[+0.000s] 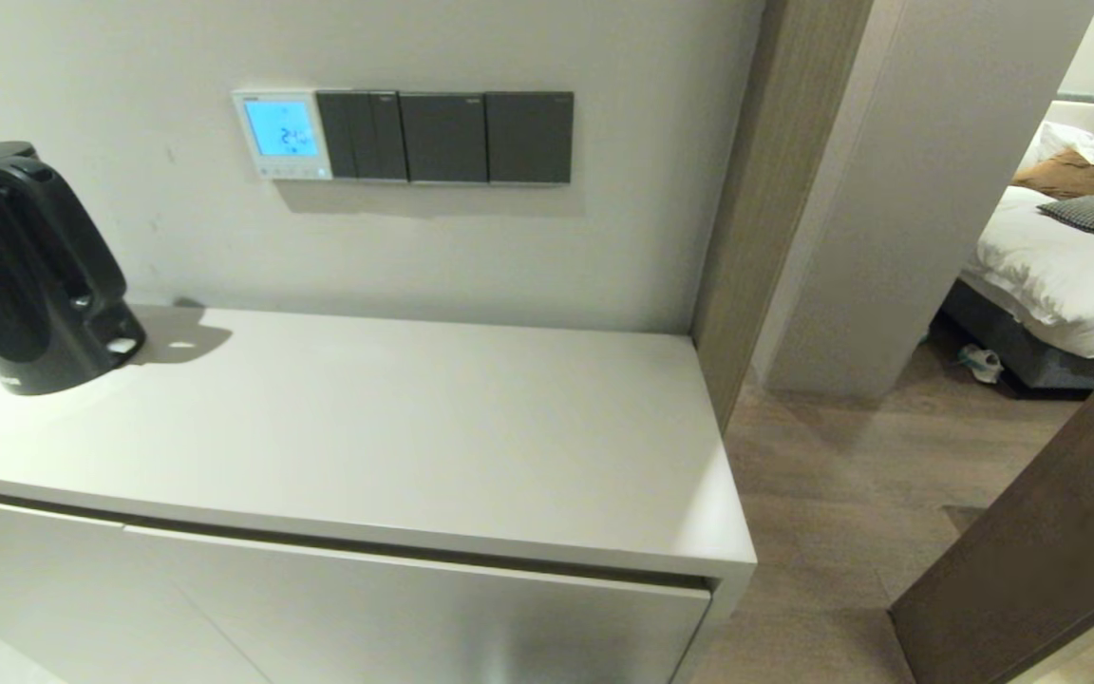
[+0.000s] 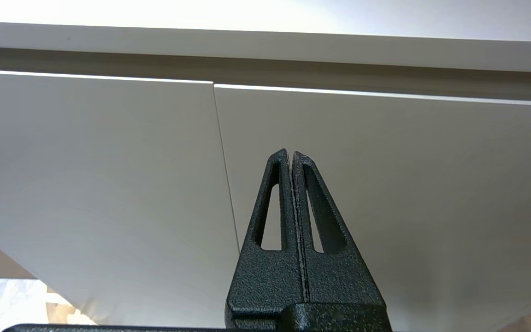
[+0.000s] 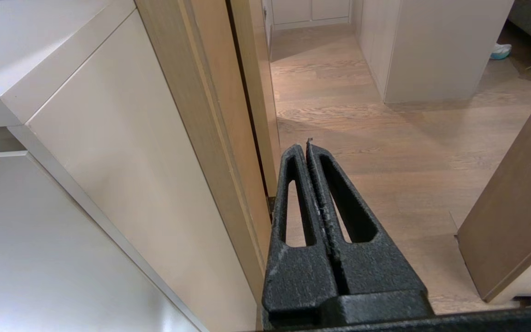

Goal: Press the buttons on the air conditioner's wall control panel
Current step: Turn off the central air conditioner

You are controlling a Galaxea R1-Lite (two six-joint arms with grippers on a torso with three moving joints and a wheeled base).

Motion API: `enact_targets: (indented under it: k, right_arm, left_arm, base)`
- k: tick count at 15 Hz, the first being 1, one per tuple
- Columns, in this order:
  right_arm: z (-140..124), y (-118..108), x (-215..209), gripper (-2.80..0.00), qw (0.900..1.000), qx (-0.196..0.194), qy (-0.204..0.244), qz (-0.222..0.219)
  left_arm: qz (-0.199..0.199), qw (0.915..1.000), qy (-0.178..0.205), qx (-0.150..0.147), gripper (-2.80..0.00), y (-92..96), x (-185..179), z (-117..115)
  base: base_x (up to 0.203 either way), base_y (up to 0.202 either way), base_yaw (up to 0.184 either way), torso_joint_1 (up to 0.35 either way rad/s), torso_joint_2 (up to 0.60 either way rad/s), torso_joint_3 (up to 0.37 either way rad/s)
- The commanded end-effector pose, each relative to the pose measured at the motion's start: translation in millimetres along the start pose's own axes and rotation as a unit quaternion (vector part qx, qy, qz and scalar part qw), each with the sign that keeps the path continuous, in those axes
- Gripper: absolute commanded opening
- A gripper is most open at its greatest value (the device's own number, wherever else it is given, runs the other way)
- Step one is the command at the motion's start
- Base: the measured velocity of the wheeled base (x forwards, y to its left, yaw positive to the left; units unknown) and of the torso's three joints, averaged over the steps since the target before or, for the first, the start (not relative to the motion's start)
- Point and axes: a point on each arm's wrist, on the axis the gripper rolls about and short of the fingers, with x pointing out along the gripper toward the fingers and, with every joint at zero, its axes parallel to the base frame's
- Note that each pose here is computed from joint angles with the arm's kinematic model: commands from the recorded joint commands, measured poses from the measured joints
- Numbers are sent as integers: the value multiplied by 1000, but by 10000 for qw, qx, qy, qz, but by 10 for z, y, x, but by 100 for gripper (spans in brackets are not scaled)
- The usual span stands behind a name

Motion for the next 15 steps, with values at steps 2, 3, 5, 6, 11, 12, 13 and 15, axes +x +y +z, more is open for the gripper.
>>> enact_targets:
  k: [2,3,5,6,11,12,13,15]
  right_arm:
    - [-4,0,2,-280,10000,1,17,1]
    - [-4,0,2,-280,10000,1,17,6]
    - [-4,0,2,-280,10000,1,17,1]
    - [-4,0,2,-280,10000,1,17,1]
    - [-4,0,2,-280,10000,1,17,1]
    - [-4,0,2,-280,10000,1,17,1]
    - [-4,0,2,-280,10000,1,17,1]
    - [-4,0,2,-280,10000,1,17,6]
  left_arm:
    - [2,10000,10,1,-280,0,1,0]
    - [-5,10000,10,8,-280,0,1,0]
    - [-5,10000,10,1,-280,0,1,0]
    - [2,10000,10,1,-280,0,1,0]
    - [-13,10000,17,55,-280,-1,1,-2]
    - [3,10000,24,29,-280,0,1,-3]
    - [3,10000,7,17,-280,0,1,0]
    - [3,10000,4,4,-280,0,0,0]
  base:
    - [0,0,0,0,0,0]
    - [0,0,0,0,0,0]
    - [0,0,0,0,0,0]
    - [0,0,0,0,0,0]
    - [0,0,0,0,0,0]
    - [0,0,0,0,0,0]
    - [0,0,0,0,0,0]
    - [0,0,0,0,0,0]
